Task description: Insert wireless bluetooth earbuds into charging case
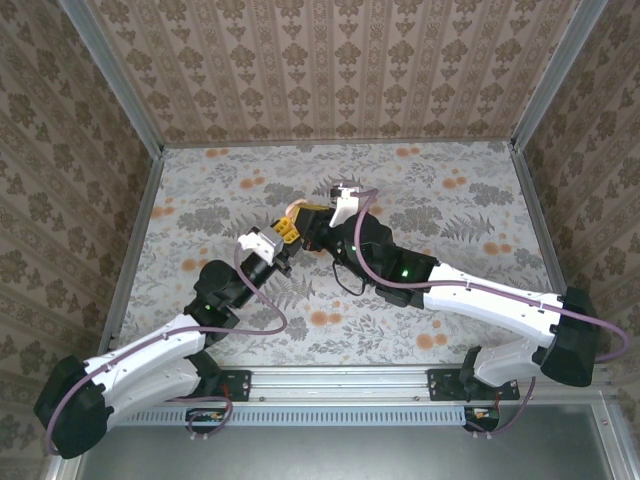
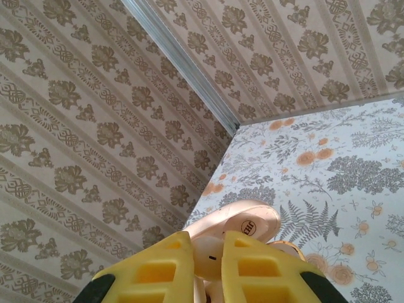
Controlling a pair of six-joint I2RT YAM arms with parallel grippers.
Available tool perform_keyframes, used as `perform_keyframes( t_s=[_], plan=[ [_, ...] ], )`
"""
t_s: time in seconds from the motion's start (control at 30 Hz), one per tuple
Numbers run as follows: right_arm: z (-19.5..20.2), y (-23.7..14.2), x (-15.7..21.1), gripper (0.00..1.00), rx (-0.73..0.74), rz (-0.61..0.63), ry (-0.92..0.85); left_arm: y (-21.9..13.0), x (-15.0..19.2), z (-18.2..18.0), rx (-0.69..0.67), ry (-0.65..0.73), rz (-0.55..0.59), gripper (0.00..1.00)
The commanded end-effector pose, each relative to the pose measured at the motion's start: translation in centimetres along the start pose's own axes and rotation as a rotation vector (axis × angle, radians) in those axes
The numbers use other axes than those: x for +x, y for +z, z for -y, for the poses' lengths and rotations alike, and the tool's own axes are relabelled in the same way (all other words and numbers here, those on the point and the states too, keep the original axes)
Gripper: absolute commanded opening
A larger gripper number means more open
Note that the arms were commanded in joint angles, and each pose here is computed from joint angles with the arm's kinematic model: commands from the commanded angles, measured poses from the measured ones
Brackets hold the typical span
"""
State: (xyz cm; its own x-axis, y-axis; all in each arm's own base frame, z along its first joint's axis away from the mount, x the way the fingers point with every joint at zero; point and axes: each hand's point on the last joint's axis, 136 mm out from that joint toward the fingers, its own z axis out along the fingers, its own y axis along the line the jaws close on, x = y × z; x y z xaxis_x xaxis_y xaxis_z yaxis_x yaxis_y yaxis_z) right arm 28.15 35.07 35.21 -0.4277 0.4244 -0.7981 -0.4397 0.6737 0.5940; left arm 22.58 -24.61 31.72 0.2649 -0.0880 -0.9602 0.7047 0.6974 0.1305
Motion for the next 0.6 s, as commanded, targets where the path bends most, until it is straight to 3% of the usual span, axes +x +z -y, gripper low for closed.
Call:
perform_keyframes(
  t_s=[0.0,0.57],
  plan=[
    [-1.1,0.0,1.6,0.13,-0.061,-0.041,-0.016,-0.3,-3.4,-0.3,-0.009,-0.036,0.105,0.00],
    [-1.1,0.1,4.4,0.12,-0.126,-0.078,-0.102,-0.5,-4.3,-1.1,-0.034,-0.076,0.143,0.00]
  ],
)
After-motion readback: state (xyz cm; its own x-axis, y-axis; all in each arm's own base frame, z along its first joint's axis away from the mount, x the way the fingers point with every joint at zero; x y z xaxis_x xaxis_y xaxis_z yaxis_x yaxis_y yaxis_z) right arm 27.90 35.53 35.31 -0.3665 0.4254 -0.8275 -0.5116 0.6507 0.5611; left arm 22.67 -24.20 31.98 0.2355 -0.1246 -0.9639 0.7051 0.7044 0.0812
